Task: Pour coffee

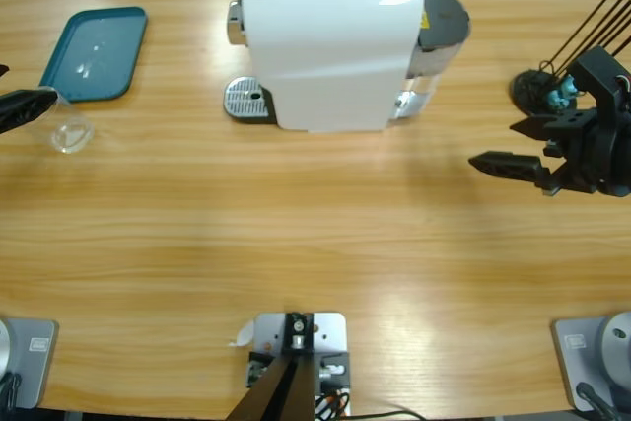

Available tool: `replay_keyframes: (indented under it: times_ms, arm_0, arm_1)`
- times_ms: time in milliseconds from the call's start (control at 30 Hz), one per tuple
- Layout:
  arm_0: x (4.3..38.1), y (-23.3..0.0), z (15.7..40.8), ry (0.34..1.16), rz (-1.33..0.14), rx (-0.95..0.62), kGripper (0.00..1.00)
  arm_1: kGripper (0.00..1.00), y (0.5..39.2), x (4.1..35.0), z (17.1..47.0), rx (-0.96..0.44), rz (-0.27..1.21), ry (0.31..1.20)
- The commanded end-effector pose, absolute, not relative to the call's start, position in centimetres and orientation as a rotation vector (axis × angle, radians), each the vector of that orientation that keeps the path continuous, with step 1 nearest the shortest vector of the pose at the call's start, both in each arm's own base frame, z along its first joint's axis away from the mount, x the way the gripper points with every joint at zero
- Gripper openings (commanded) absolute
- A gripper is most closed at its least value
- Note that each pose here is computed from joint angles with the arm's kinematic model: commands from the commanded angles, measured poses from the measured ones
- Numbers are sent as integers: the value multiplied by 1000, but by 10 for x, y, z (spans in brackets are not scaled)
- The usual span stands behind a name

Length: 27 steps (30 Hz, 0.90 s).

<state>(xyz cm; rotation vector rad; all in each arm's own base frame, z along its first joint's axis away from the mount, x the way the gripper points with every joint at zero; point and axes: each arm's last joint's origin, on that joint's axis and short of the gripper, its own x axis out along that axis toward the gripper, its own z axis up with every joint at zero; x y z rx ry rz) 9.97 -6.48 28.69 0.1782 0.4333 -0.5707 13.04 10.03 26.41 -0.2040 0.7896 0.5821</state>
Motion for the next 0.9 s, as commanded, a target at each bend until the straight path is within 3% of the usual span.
replay_keyframes:
  times_ms: [33, 333, 567, 667, 800, 900]
  arm_0:
    - [98, -64, 273, 491, -580, 178, 849]
    - [98, -64, 280, 482, -573, 169, 853]
    - [130, -89, 405, 335, -635, 2, 858]
    - [149, -105, 421, 401, -702, -90, 853]
    - [184, -110, 409, 622, -801, -346, 858]
    - [206, -115, 400, 644, -837, -453, 858]
  arm_1:
    - [735, 102, 132, 258, -215, 571, 825]
    - [735, 102, 130, 259, -213, 572, 818]
    - [734, 102, 131, 259, -213, 574, 819]
    - [734, 101, 130, 259, -213, 574, 819]
    - [734, 101, 129, 260, -212, 574, 817]
    - [738, 101, 129, 260, -212, 574, 816]
